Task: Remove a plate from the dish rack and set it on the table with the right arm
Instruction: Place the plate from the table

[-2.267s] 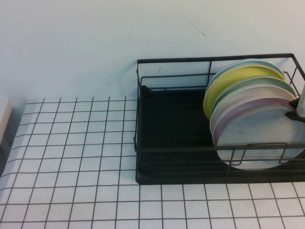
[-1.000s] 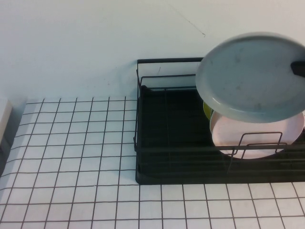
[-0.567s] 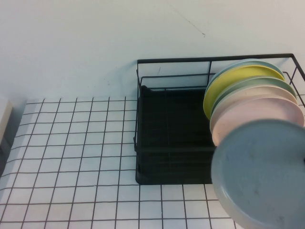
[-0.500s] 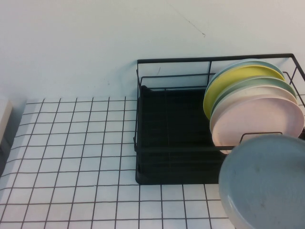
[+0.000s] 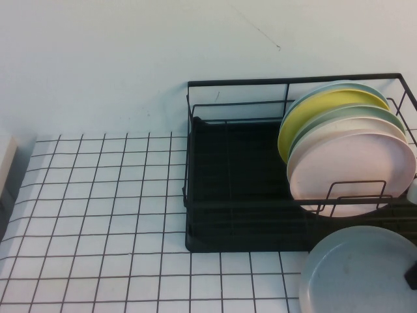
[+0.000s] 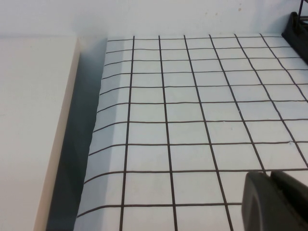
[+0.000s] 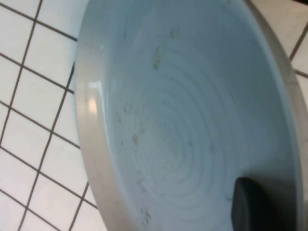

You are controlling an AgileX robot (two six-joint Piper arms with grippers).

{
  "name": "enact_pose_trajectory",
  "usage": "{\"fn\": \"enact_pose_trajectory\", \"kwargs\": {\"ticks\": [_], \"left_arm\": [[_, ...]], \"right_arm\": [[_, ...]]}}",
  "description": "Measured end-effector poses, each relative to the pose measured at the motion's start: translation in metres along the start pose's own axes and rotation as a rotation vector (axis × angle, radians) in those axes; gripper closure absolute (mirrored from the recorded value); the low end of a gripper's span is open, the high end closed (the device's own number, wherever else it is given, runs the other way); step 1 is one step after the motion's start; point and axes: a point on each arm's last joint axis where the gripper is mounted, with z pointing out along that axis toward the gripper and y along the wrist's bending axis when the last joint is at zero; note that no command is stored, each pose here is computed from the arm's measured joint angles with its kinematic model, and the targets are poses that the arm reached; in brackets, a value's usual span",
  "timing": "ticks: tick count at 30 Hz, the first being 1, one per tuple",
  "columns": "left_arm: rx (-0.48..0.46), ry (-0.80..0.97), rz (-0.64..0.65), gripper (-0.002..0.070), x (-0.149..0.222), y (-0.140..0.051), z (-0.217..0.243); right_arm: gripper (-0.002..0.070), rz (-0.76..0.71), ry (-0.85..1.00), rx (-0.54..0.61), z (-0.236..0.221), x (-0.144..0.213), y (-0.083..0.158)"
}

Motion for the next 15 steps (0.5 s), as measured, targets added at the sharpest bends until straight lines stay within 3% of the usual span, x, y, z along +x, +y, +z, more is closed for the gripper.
{"fn": "enact_pose_trajectory", "kwargs": {"ticks": [7,15], "left_arm": [[0.000,0.000,0.000,0.0678,0.000,0.000,0.000],[0.000,0.000,0.000,0.0678,0.000,0.000,0.000]], "right_arm": [[0.0566,0.027,-0.004,0.030,0.004,-0.002,-0.005],[0.0437,0.007,-0.031,0.136,0.006,-0.005,-0.016]]}}
